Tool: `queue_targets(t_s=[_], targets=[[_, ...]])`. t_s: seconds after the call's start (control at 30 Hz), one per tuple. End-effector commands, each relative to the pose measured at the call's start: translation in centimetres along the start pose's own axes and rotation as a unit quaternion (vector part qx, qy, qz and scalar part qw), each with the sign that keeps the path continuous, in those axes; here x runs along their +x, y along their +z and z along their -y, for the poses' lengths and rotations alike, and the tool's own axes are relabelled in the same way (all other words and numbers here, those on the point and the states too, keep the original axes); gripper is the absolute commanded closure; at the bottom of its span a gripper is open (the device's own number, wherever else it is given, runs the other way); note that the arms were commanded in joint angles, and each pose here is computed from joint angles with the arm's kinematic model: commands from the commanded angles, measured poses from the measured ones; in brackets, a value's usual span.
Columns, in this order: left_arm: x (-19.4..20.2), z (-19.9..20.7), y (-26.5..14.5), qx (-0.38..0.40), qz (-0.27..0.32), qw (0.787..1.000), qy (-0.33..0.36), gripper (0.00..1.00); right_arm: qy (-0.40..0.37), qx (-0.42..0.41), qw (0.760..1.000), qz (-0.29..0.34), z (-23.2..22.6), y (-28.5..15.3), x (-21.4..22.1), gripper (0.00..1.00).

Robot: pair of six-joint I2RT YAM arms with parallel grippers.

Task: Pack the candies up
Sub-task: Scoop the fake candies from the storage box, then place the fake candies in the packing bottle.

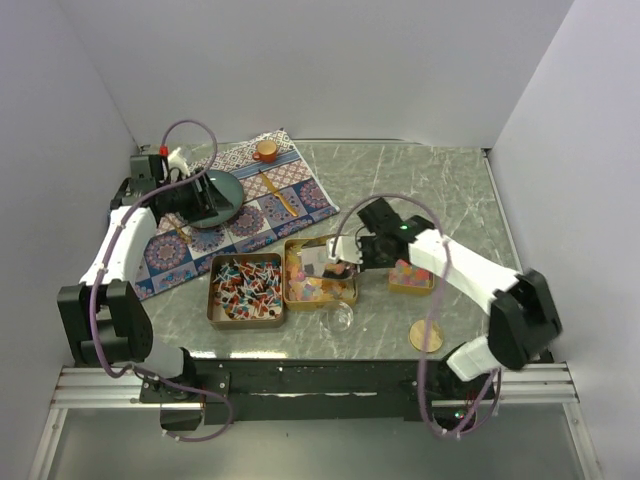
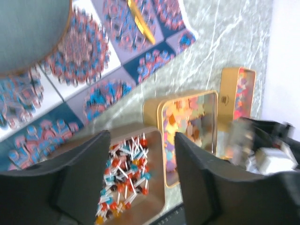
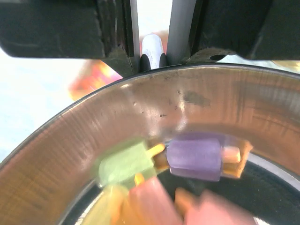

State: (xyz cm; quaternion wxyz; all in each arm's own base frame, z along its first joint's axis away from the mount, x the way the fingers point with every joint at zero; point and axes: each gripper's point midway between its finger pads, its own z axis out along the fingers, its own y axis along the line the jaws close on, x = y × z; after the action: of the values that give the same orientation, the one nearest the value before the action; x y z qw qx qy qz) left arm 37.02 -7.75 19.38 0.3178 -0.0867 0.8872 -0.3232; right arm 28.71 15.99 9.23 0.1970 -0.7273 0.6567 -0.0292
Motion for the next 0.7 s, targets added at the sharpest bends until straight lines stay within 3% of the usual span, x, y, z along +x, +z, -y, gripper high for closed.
queue_targets(t_s=[0.0,0.4,0.67], targets=[[-4.1,2.2,-0.3,0.033,0.054,0.996,0.061,0.34,-0.071,0.061,0.995,-0.022,0.6,-5.2,1.8,1.00],[-8.5,4.0,-2.1,0.022,0.121,0.988,0.094,0.31,-0.133,0.069,0.975,-0.165,-1.6,-9.1,6.6,1.00],[-6.9,3.7,-2.6,0.030,0.160,0.984,0.070,0.31,-0.164,0.080,0.959,-0.218,-1.9,-9.9,7.1,1.00]])
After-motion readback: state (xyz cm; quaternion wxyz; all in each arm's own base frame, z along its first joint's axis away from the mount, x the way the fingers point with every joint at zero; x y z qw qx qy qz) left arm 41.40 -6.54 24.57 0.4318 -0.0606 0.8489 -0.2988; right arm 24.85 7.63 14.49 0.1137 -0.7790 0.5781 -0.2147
